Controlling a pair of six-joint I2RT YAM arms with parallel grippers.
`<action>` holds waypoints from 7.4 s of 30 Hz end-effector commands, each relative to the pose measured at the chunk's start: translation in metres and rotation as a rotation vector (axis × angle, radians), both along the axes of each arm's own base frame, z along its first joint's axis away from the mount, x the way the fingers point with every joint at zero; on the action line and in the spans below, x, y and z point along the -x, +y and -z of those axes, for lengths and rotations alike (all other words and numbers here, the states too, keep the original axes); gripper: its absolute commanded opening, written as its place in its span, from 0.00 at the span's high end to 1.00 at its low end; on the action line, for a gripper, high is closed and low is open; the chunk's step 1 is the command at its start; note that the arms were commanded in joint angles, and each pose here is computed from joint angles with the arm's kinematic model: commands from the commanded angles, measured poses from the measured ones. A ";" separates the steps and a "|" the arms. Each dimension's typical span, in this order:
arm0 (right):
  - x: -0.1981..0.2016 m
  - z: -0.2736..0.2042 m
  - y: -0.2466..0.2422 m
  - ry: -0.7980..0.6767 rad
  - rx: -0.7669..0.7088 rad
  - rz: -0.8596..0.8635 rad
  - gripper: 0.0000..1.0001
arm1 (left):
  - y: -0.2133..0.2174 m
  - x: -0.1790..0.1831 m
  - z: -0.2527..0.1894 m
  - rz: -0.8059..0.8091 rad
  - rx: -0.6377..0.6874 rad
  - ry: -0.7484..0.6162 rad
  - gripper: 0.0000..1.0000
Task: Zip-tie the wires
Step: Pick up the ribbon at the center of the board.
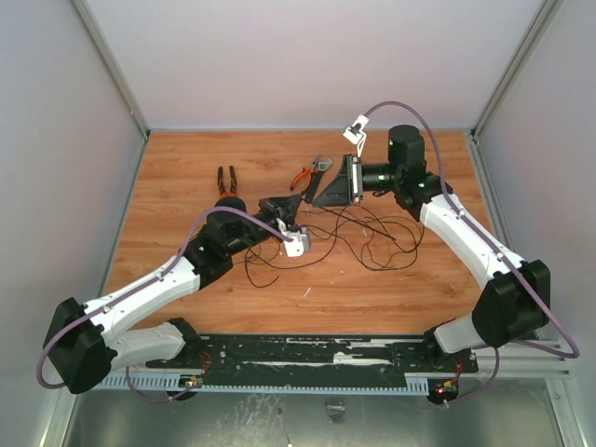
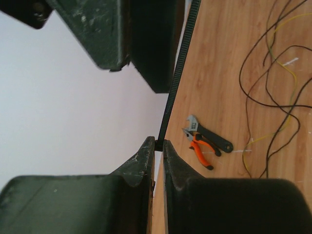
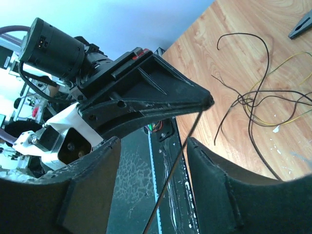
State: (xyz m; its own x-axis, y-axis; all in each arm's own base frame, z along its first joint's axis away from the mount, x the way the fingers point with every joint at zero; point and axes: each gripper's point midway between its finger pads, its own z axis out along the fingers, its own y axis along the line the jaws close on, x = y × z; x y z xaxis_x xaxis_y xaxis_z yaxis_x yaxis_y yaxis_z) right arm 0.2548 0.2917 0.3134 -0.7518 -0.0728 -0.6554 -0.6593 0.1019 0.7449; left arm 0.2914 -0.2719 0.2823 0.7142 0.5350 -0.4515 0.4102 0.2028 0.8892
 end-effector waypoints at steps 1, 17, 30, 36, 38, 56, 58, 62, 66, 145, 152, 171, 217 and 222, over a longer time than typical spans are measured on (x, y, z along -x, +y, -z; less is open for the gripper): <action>0.007 -0.005 0.008 -0.020 0.000 -0.048 0.46 | -0.012 0.006 -0.007 0.056 -0.015 0.010 1.00; -0.013 0.021 0.005 -0.072 0.154 0.076 0.48 | -0.013 0.010 0.006 0.062 -0.061 0.026 1.00; -0.018 0.014 0.007 -0.114 0.155 0.064 0.46 | -0.014 0.011 0.021 0.064 -0.091 0.055 1.00; -0.010 0.039 0.003 -0.062 0.215 0.023 0.47 | -0.013 0.010 0.019 0.057 -0.091 0.047 1.00; -0.008 0.046 0.002 -0.056 0.237 0.020 0.47 | -0.013 0.010 0.019 0.057 -0.091 0.048 1.00; -0.001 0.056 0.005 -0.061 0.262 -0.005 0.96 | -0.012 0.008 0.018 0.043 -0.085 0.056 0.98; -0.001 0.057 0.005 -0.061 0.264 -0.005 1.00 | -0.012 0.008 0.017 0.038 -0.076 0.063 0.94; -0.005 0.058 0.004 -0.070 0.270 0.027 1.00 | -0.007 0.006 0.014 0.008 -0.058 0.074 0.77; -0.009 0.059 0.002 -0.081 0.269 0.071 1.00 | 0.000 0.005 0.004 -0.043 0.023 0.118 0.29; 0.042 -0.065 -0.053 -0.648 -0.333 0.479 1.00 | -0.026 0.066 -0.116 0.414 1.201 1.034 0.39; 0.040 -0.059 -0.053 -0.626 -0.322 0.488 1.00 | -0.038 0.075 -0.121 0.530 1.188 1.090 0.50; 0.042 -0.056 -0.045 -0.599 -0.353 0.446 1.00 | -0.064 0.069 -0.116 0.535 1.160 1.084 0.63; 0.044 -0.024 -0.049 -0.537 -0.244 0.462 1.00 | -0.072 0.068 -0.133 0.495 1.085 1.008 1.00; 0.044 -0.025 -0.048 -0.526 -0.248 0.456 1.00 | -0.074 0.071 -0.130 0.523 1.092 1.030 0.69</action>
State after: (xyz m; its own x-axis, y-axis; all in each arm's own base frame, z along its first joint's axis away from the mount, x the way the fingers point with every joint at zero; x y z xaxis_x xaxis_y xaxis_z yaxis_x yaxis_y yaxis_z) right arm 0.2126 0.2440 0.3360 -0.2615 0.3686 -0.8920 -0.8644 0.3218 0.3864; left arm 0.2310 -0.3476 0.3911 -0.1582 -0.5151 -0.8424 0.9253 0.2204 -0.3086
